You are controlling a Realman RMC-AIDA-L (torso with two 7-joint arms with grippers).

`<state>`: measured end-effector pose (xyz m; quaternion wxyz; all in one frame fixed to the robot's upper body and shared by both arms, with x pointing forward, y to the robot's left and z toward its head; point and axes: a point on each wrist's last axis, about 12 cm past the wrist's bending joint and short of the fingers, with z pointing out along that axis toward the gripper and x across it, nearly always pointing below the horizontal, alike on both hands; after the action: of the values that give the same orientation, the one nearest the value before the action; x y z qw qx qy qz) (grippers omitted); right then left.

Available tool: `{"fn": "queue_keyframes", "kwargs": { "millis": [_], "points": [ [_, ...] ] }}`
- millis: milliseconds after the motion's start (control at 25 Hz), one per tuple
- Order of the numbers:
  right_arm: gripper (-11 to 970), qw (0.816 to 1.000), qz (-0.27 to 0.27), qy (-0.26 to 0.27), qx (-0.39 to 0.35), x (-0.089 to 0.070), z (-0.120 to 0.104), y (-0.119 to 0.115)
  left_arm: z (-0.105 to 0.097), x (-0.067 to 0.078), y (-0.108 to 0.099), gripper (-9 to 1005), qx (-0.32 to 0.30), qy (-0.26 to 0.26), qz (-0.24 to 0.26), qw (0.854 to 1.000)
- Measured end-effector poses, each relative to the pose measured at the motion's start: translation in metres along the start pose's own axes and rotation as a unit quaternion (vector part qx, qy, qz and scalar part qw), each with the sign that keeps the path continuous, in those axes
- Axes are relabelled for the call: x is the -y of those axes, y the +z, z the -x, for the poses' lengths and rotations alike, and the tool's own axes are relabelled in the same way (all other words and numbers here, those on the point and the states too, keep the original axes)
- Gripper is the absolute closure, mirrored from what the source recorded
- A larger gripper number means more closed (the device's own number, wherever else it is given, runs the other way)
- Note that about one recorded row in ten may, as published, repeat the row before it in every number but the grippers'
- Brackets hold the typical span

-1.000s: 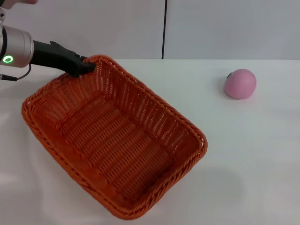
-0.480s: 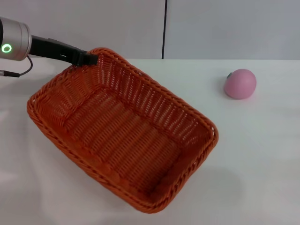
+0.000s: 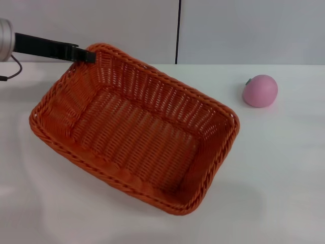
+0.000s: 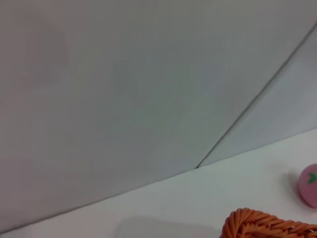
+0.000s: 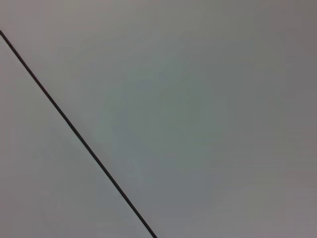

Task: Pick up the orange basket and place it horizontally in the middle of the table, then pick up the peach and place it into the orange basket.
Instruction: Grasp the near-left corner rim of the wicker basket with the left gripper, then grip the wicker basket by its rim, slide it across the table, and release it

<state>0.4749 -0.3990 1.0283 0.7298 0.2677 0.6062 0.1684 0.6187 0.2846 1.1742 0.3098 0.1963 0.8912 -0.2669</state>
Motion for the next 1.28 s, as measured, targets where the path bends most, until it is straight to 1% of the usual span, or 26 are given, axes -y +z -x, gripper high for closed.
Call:
{"fn": "queue_keyframes", "kwargs": {
  "millis": [40,80,120,160,240,320,360,440,520,560,600,640,760,800,1120,1200,1280],
  "points": [
    [264,1.000,0.000,0.000,0.000,0.000,0.000,0.000,0.000,0.000,0.000,810,0.000,0.000,0.000,1.000],
    [264,1.000,0.000,0.000,0.000,0.000,0.000,0.000,-0.001,-0.004,-0.005,810,0.002,-0.019,-0.002,1.000],
    [264,1.000,0.000,0.000,0.000,0.000,0.000,0.000,-0.001,-0.004,-0.005,810,0.002,-0.019,-0.002,1.000],
    [264,1.000,0.000,0.000,0.000,0.000,0.000,0.000,-0.003,-0.007,-0.011,810,0.004,-0.042,-0.005,0.999],
    [264,1.000,0.000,0.000,0.000,0.000,0.000,0.000,-0.006,-0.011,-0.017,810,0.006,-0.066,-0.015,0.998],
    [264,1.000,0.001,0.000,0.000,0.000,0.000,0.001,-0.006,-0.011,-0.017,810,0.006,-0.066,-0.015,0.998],
    [264,1.000,0.001,0.000,0.000,-0.001,0.000,0.001,-0.007,-0.011,-0.018,810,0.006,-0.072,-0.019,0.997],
    [264,1.000,0.001,0.000,0.000,-0.001,0.000,0.001,-0.012,-0.014,-0.024,810,0.014,-0.100,-0.042,0.994],
    [264,1.000,0.002,0.001,0.000,-0.001,0.000,0.002,-0.012,-0.014,-0.024,810,0.014,-0.100,-0.042,0.994],
    [264,1.000,0.002,0.000,0.000,-0.001,0.000,0.002,-0.014,-0.015,-0.025,810,0.015,-0.110,-0.053,0.992],
    [264,1.000,0.002,0.000,0.000,-0.001,0.000,0.002,-0.014,-0.015,-0.025,810,0.015,-0.110,-0.053,0.992],
    [264,1.000,0.002,0.000,0.000,-0.001,0.000,0.002,-0.018,-0.016,-0.028,809,0.019,-0.126,-0.069,0.989],
    [264,1.000,0.003,-0.001,0.001,-0.001,0.001,0.002,-0.019,-0.016,-0.029,809,0.019,-0.133,-0.076,0.988],
    [264,1.000,0.003,-0.001,0.001,-0.001,0.001,0.003,-0.023,-0.018,-0.031,809,0.014,-0.146,-0.083,0.986],
    [265,1.000,0.002,-0.003,0.000,-0.001,0.001,0.005,-0.027,-0.016,-0.034,809,-0.001,-0.159,-0.111,0.981],
    [265,1.000,-0.001,-0.003,-0.002,-0.001,0.001,0.006,-0.029,-0.016,-0.037,809,-0.004,-0.171,-0.139,0.975],
    [265,1.000,-0.002,-0.003,-0.003,0.000,0.001,0.006,-0.030,-0.016,-0.037,809,-0.003,-0.174,-0.142,0.974]
  ]
}}
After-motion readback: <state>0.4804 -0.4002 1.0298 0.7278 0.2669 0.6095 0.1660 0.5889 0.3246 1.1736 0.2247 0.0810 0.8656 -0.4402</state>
